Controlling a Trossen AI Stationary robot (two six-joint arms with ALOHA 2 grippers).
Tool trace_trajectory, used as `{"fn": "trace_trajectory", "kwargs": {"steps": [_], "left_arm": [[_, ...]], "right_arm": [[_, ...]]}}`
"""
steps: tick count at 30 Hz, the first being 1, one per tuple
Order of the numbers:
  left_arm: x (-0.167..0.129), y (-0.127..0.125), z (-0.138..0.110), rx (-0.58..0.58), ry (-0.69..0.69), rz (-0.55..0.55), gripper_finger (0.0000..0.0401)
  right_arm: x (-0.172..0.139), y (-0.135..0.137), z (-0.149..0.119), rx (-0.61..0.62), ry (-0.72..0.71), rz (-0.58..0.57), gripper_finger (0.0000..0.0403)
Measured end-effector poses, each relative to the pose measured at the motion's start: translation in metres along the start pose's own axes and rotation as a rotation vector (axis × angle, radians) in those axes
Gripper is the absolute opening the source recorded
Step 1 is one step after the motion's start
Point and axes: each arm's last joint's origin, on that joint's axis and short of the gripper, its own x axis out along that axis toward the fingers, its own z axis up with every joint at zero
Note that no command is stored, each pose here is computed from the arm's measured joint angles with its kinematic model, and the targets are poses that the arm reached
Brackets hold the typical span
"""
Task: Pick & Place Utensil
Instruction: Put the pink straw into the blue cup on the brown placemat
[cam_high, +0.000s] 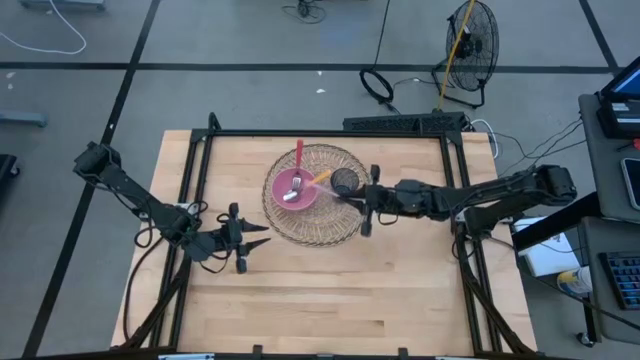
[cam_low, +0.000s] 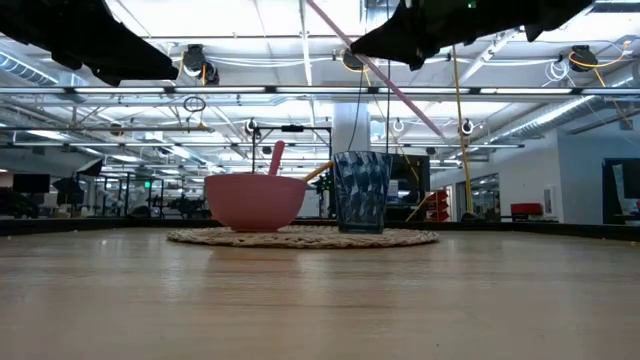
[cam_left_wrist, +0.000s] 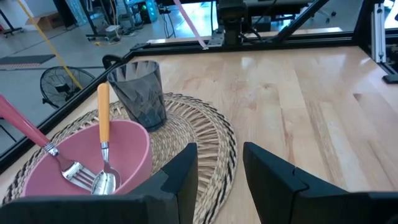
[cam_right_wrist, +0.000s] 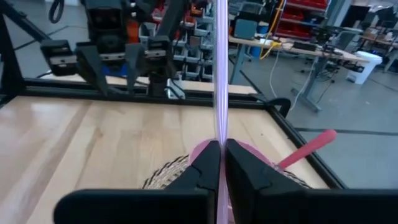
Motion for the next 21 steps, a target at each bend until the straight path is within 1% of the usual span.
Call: {"fn": "trace_trajectory", "kwargs": {"steps": [4, 8, 17, 21], "left_arm": [[0.0, 0.0, 0.0, 0.004, -0.001, 0.0, 0.0131], [0.0, 0.0, 0.0, 0.003, -0.001, 0.0, 0.0131], [0.0, 0.0, 0.0, 0.0, -0.001, 0.0, 0.0131], [0.0, 0.0, 0.0, 0.0, -0.001, 0.0, 0.0131]], "right_arm": [[0.001, -0.005, 0.003, 0.003, -0.041, -0.015, 0.001], [0.001, -0.01, 0.009, 0.006, -0.117, 0.008, 0.001], [0.001, -0.021, 0.02, -0.046, -0.236, -0.031, 0.001], [0.001, -0.025, 0.021, -0.065, -0.262, -0.006, 0.001]]}}
